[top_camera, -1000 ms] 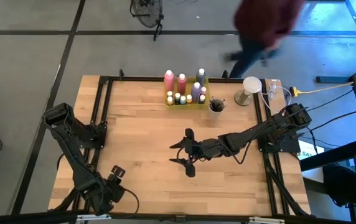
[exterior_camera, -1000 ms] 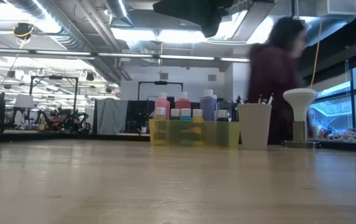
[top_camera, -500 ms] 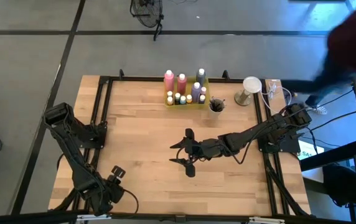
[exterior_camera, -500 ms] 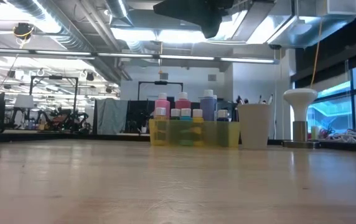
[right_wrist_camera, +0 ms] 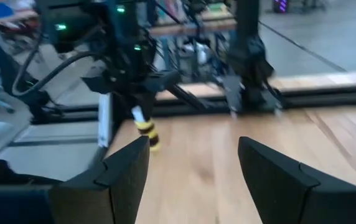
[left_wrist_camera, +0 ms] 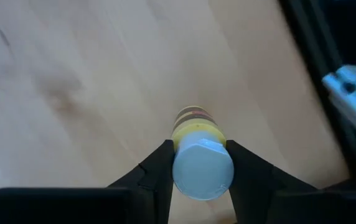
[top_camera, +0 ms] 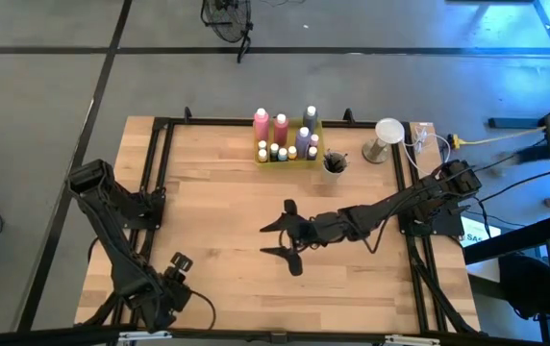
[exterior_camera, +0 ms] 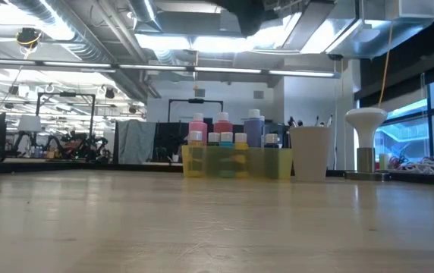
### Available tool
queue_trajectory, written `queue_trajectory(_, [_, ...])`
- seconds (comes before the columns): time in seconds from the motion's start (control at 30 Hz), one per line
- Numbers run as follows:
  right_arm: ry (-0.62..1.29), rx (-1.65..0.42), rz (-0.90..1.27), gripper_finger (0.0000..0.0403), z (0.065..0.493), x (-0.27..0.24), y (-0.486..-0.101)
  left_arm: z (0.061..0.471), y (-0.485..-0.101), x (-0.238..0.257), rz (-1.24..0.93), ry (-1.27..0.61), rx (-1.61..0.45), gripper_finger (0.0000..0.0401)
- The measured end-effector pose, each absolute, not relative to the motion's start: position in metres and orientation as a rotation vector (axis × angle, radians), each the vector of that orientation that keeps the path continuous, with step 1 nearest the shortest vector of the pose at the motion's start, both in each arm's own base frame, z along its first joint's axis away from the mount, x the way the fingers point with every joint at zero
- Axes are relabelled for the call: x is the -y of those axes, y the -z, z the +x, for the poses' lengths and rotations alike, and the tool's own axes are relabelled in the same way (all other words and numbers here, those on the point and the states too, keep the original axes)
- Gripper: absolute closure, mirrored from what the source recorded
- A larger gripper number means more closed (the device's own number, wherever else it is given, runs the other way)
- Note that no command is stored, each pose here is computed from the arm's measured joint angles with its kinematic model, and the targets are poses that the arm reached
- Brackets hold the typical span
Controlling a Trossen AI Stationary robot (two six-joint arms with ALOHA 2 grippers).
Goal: Pick & Place Paint Supplies
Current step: Put the small yellow paint bottle into the yellow bin
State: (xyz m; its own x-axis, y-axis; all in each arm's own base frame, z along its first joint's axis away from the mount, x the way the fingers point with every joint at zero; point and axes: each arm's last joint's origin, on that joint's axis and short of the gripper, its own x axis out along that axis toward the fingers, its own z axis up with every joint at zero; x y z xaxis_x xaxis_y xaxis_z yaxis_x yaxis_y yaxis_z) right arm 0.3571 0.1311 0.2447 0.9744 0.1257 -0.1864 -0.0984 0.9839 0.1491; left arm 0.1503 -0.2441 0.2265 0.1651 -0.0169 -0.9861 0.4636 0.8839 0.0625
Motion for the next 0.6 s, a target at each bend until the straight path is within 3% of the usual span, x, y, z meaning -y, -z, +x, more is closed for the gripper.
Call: queue_trajectory(0.6, [-0.334,-0.037,-0.146,0.0153,0.331,-0.190,-0.257,0.196,-0.338,0.190,0.496,0.072,-1.323,0.0286])
